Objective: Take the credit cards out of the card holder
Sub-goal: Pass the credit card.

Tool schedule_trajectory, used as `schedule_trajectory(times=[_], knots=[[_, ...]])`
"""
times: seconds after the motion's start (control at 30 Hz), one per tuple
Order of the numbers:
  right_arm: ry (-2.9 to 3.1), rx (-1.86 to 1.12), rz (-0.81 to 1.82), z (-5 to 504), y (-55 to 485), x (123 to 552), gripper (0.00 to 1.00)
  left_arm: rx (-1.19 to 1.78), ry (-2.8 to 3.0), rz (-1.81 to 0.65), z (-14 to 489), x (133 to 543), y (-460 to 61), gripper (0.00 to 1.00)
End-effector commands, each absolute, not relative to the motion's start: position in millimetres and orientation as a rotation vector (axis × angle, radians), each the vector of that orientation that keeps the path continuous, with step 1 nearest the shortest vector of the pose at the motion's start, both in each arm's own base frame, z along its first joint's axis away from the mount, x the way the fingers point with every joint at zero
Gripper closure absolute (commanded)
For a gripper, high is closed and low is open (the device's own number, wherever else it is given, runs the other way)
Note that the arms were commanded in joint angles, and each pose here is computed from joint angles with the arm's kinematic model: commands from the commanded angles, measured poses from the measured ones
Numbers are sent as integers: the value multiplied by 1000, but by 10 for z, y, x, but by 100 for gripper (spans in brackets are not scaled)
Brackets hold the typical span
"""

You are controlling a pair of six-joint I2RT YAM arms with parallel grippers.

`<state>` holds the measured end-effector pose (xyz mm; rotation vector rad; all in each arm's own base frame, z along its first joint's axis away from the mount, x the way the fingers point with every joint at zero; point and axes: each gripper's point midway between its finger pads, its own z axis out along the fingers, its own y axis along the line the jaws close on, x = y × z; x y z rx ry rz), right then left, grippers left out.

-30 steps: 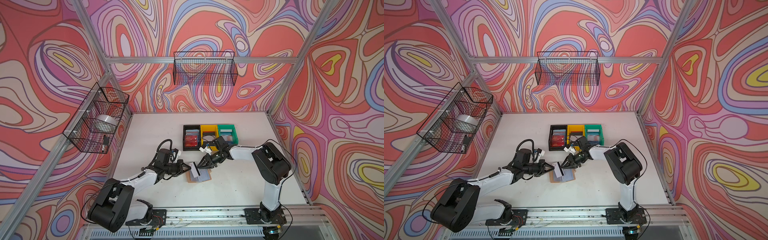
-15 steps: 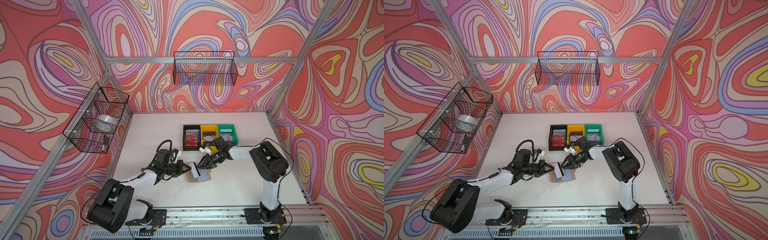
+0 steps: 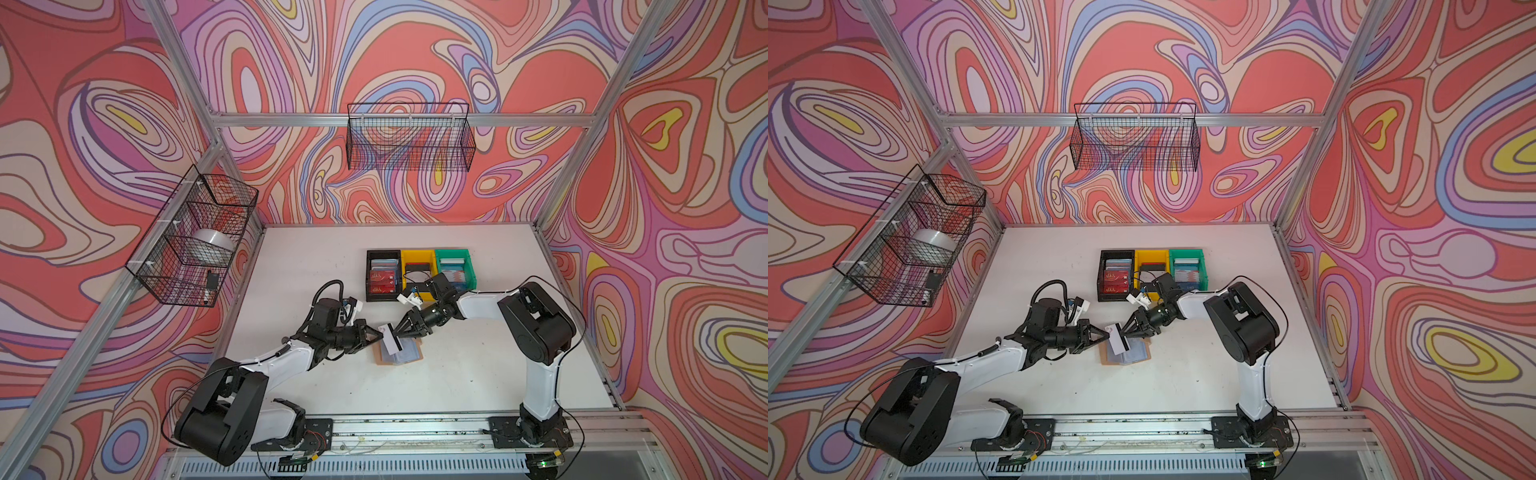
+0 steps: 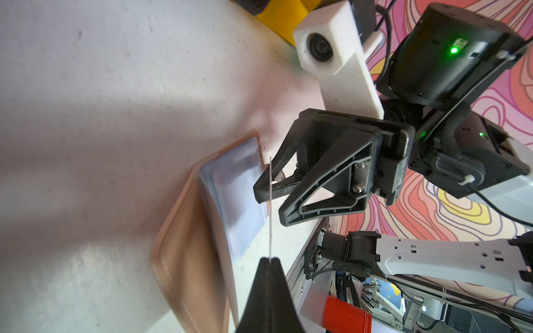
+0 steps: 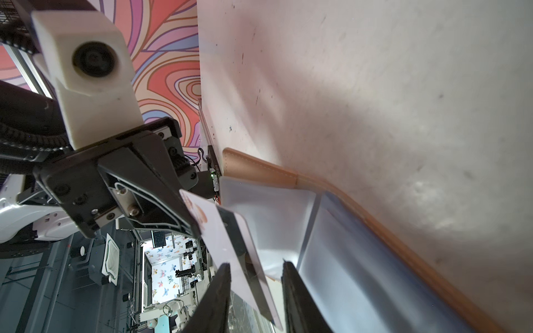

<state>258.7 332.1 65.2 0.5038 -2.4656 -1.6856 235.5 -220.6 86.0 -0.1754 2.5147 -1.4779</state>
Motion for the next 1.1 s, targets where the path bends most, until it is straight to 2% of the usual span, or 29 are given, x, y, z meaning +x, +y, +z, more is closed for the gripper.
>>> schedule_trajectory(times=[0.0, 0.37, 0.8, 1.03, 1.07], knots=[[-2432, 498, -1706, 608, 3311, 2553, 70, -189, 2511, -1491, 838, 2364, -2199, 100], [-2417, 500, -1727, 641, 3291, 2499, 81, -204, 2522, -1487, 790, 2369, -2195, 100], [-2375, 536, -1785, 798, 3278, 2430, 100, -210, 2528, -1479, 759, 2379, -2190, 100], [-2372, 545, -1798, 856, 3272, 2415, 100, -209, 2527, -1478, 759, 2380, -2192, 100], [-2373, 548, -1800, 868, 3272, 2413, 100, -209, 2527, -1476, 760, 2381, -2191, 95]])
